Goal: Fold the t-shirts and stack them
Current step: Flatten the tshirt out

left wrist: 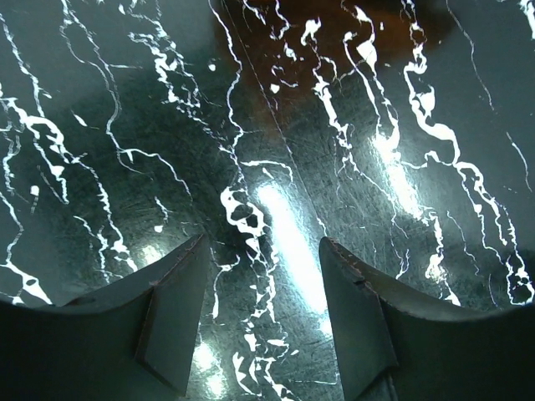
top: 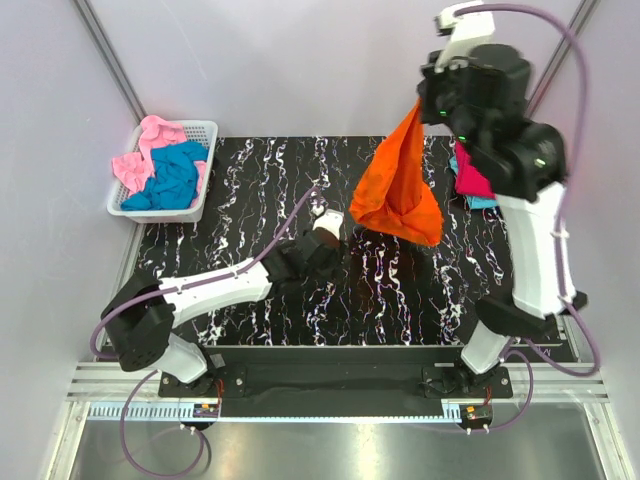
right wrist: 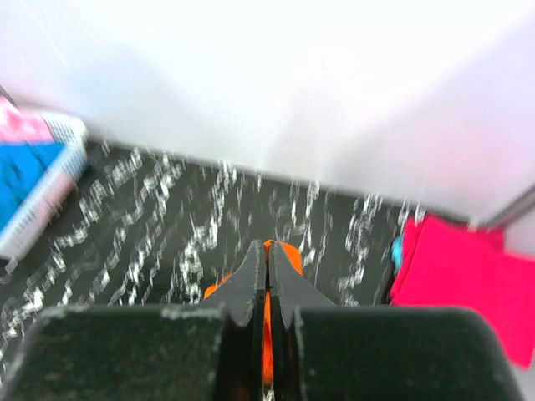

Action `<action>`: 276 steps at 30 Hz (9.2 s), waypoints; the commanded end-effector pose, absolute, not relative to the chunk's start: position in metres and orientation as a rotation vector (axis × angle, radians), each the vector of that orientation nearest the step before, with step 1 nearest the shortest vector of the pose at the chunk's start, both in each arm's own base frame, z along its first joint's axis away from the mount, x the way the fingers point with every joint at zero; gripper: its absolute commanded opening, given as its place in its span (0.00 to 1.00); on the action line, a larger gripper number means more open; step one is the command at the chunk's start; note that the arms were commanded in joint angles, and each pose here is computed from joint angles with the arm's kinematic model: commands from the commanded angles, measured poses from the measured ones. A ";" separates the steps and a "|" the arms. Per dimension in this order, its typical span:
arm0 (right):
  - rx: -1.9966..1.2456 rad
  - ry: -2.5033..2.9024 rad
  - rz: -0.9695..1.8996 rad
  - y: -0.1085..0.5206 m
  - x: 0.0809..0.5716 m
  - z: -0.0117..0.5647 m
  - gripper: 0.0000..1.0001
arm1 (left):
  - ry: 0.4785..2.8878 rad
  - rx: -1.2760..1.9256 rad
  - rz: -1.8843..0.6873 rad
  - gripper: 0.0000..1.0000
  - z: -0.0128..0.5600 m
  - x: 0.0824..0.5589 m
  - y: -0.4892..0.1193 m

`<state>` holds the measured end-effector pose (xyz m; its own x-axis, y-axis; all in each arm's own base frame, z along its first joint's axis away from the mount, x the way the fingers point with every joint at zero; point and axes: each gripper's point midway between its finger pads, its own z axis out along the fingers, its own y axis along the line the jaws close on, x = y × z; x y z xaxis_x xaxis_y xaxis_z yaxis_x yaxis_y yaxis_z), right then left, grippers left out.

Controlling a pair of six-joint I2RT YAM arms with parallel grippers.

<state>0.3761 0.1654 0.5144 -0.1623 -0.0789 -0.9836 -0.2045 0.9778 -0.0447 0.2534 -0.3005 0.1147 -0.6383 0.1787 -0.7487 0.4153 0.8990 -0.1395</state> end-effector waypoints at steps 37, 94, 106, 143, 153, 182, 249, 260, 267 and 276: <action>-0.545 1.747 0.543 0.267 0.376 0.460 0.00 | 1.833 0.834 -0.660 0.61 0.211 0.155 -0.454; -0.207 2.121 0.556 0.265 0.443 0.317 1.00 | 2.165 -0.275 0.002 0.00 0.150 0.235 -0.234; 0.029 2.354 0.306 0.177 0.389 0.200 0.96 | 2.190 -0.145 -0.097 0.35 0.164 0.217 -0.224; 0.168 2.450 0.492 0.156 0.277 0.136 0.85 | 2.416 0.190 -0.407 0.34 0.062 0.215 -0.361; 0.177 2.467 0.508 0.159 0.275 0.129 0.84 | 2.343 0.116 -0.238 0.00 0.087 0.227 -0.326; -0.017 2.589 0.796 0.235 0.289 0.078 0.70 | 1.960 -0.618 0.197 0.99 0.152 0.248 -0.108; -0.169 2.790 0.482 0.266 0.373 -0.013 0.43 | 2.059 -0.624 -0.383 0.54 0.070 0.399 -0.171; -0.148 2.798 0.472 0.264 0.372 -0.016 0.43 | 2.082 -0.629 -0.381 0.50 0.072 0.402 -0.170; -0.132 2.804 0.479 0.265 0.372 -0.017 0.43 | 2.134 -0.596 -0.343 0.49 0.064 0.396 -0.168; -0.128 2.809 0.482 0.264 0.370 -0.018 0.42 | 2.157 -0.603 -0.308 0.45 0.052 0.388 -0.161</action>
